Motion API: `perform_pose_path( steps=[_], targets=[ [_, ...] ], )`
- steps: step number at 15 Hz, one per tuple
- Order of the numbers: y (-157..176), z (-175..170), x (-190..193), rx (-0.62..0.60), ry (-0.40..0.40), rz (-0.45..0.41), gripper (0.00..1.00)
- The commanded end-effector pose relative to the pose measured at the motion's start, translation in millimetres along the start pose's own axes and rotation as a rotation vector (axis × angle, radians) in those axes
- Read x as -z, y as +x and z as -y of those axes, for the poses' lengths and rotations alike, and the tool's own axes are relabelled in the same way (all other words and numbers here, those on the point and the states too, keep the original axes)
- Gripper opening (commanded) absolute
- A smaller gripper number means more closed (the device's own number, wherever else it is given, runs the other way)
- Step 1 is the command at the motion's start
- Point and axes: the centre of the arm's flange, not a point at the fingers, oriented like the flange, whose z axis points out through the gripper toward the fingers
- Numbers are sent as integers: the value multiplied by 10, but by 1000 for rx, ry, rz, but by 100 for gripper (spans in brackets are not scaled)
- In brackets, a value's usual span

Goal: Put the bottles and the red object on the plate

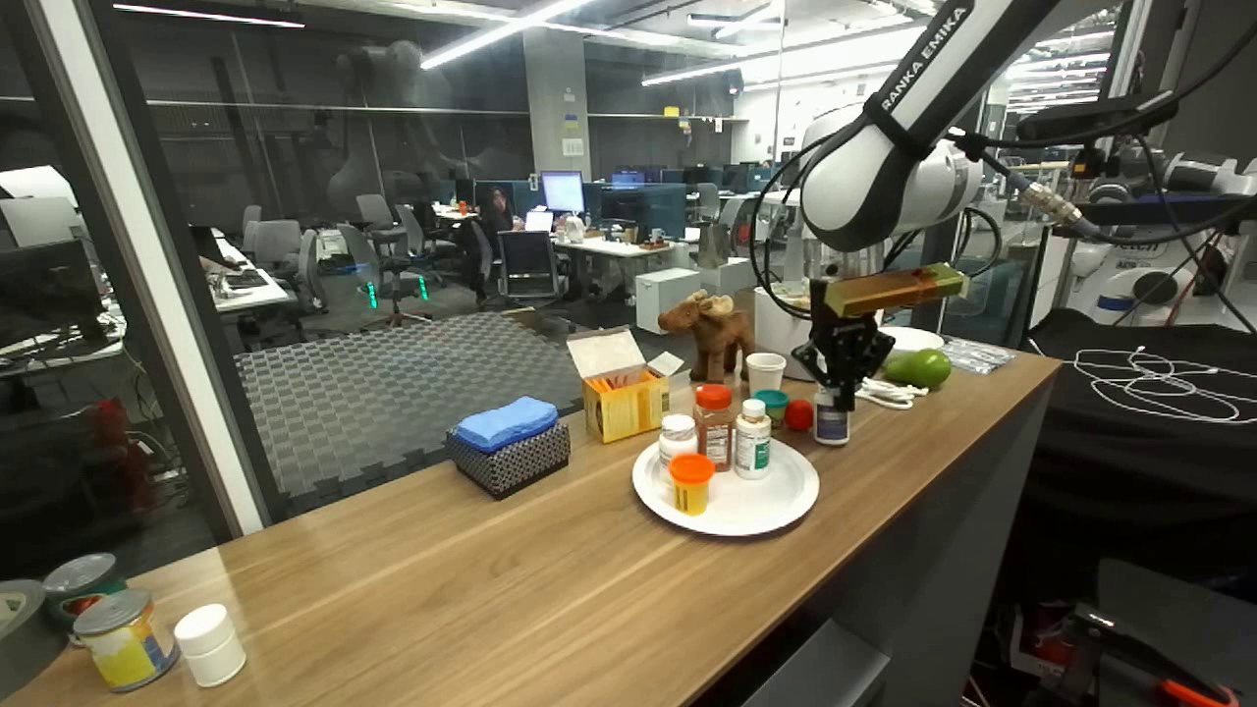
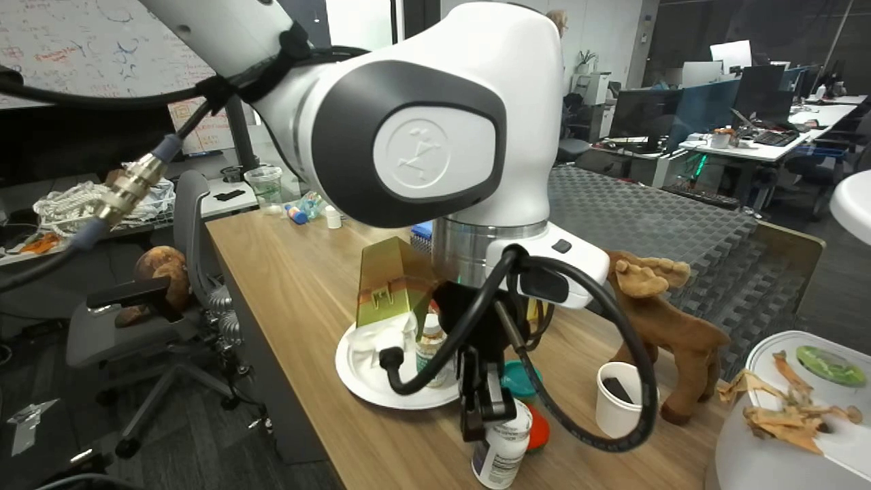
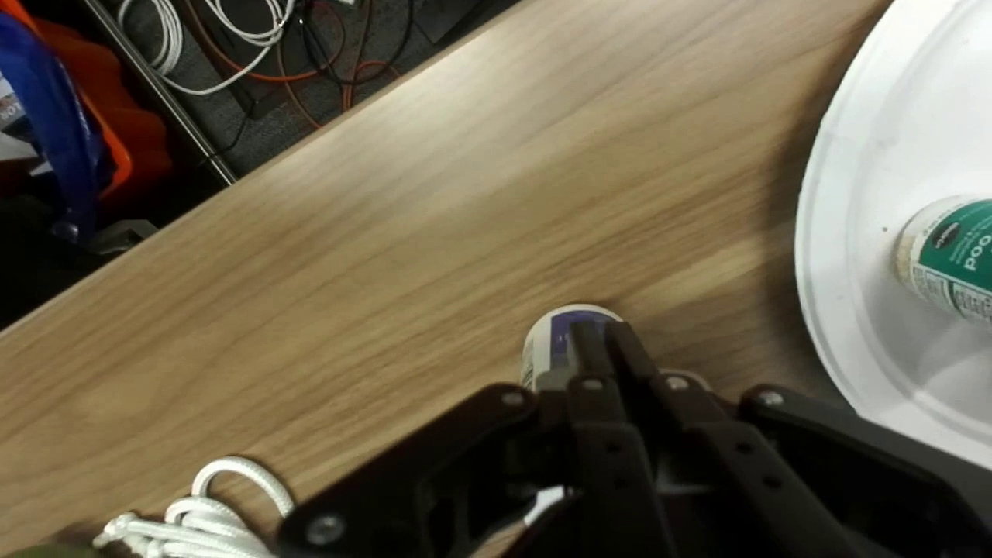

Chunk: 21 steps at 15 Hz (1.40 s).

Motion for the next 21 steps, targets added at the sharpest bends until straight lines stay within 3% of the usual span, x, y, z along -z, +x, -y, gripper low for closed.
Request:
perform_pose_path(
  steps=[1,2,11,21],
  targets=[
    [29,-27,93,19,3,-22,32],
    [17,-25,104,30,-4,-19,33],
    [106,9,173,65,-12,-56,99],
    [305,0,139,26,27,-52,100]
  ],
)
